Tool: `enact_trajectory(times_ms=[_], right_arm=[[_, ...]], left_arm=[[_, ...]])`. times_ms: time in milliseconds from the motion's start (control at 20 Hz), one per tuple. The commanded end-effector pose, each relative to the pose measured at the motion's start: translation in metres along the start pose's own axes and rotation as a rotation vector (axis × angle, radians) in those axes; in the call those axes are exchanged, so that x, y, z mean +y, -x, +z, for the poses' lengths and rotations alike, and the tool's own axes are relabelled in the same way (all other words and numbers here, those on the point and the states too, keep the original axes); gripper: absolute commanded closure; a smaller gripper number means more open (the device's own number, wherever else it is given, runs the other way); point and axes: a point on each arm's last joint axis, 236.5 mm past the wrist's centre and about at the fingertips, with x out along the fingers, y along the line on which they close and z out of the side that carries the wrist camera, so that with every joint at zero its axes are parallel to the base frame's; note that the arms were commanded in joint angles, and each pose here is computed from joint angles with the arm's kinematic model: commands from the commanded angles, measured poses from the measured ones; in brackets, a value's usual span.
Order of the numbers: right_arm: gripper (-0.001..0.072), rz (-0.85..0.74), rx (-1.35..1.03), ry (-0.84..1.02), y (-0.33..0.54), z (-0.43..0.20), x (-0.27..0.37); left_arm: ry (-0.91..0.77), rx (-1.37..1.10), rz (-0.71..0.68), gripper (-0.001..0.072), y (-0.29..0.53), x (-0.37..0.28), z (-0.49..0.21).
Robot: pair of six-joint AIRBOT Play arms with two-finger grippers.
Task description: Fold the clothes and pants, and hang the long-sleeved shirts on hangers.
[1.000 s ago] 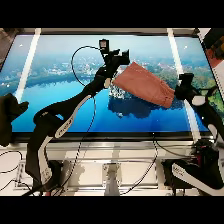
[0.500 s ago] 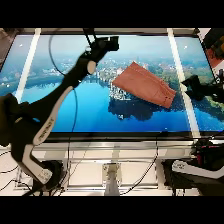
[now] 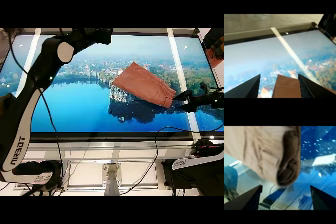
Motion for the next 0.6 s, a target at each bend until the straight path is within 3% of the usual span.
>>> enact_trajectory(times_ms=[0, 200, 450, 550], right_arm=[[0.0023, -0.032, -0.033, -0.013, -0.025, 0.019, -0.008], [0.0024, -0.06, -0.136, -0.198, -0.033, 0.045, -0.016], [0.0061, -0.063, -0.116, -0.162, -0.057, 0.042, 0.006], [0.0296, -0.065, -0.106, -0.138, -0.063, 0.04, 0.016]], left_arm=[[-0.017, 0.018, -0.01, 0.017, 0.011, -0.006, 0.003], [-0.017, 0.054, -0.012, 0.017, 0.011, -0.006, -0.006], [-0.017, 0.077, -0.013, 0.0171, 0.011, -0.006, -0.012], [-0.017, 0.077, -0.014, 0.017, 0.011, -0.007, -0.012]])
